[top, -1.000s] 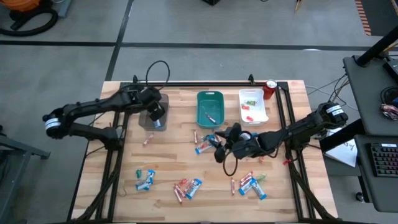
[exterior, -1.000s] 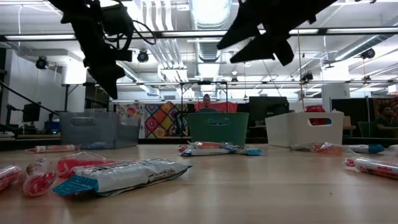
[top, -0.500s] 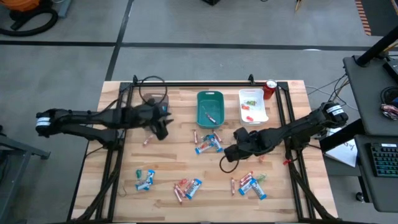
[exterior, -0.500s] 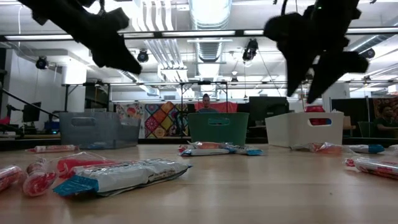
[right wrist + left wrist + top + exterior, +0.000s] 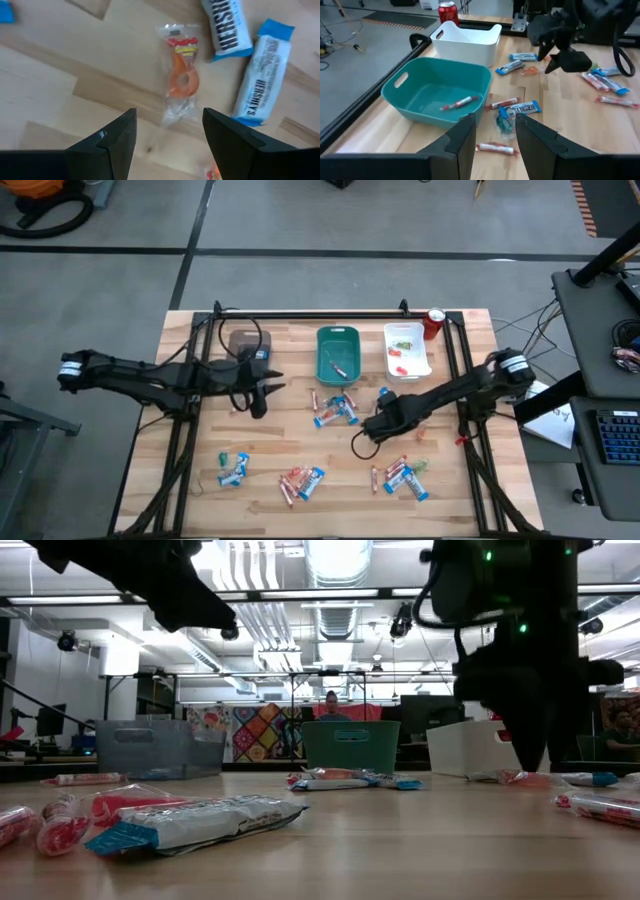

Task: Sort candy
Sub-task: Put the orange gummy into the white bin

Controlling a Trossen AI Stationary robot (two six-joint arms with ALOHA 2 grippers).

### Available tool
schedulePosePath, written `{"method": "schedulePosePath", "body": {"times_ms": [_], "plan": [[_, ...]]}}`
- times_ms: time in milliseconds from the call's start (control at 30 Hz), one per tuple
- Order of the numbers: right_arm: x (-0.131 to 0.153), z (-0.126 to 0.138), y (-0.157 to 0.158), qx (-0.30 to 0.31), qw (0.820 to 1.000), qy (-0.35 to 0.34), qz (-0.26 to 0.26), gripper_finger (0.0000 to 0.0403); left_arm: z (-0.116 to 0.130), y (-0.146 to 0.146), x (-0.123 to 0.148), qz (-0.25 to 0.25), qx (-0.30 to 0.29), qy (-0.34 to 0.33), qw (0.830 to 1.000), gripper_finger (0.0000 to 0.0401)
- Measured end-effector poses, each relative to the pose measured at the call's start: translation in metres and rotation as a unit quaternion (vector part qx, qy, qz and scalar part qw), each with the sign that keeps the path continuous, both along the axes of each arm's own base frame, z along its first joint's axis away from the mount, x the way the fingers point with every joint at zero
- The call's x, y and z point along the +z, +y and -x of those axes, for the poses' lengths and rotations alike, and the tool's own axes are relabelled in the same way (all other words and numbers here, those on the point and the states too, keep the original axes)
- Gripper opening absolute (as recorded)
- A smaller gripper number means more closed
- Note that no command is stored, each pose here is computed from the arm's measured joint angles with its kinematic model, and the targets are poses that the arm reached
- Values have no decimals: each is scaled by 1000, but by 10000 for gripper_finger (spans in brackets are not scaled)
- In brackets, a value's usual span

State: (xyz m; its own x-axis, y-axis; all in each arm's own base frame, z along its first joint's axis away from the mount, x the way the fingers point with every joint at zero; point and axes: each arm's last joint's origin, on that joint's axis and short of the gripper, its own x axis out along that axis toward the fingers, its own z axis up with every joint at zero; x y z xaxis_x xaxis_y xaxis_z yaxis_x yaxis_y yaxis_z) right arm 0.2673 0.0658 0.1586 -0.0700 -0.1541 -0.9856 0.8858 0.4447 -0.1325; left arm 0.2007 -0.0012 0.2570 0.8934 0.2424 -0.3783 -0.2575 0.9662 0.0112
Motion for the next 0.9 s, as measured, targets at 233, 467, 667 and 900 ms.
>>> {"method": "schedulePosePath", "body": {"times_ms": [233, 467, 667, 900], "plan": [[-23, -8, -8, 6, 999, 43, -10, 152, -1, 0, 1, -21, -9, 6, 1000, 123], [-21, -14, -8, 45, 998, 25, -35, 22, -1, 0, 1, -13, -5, 7, 1000, 123], [22, -17, -7, 116, 988, -43, -92, 10, 2, -5, -4, 19, -4, 27, 999, 123], [103, -12, -24, 183, 963, -195, -25, 9, 4, -23, -10, 32, -42, 35, 998, 123]]}}
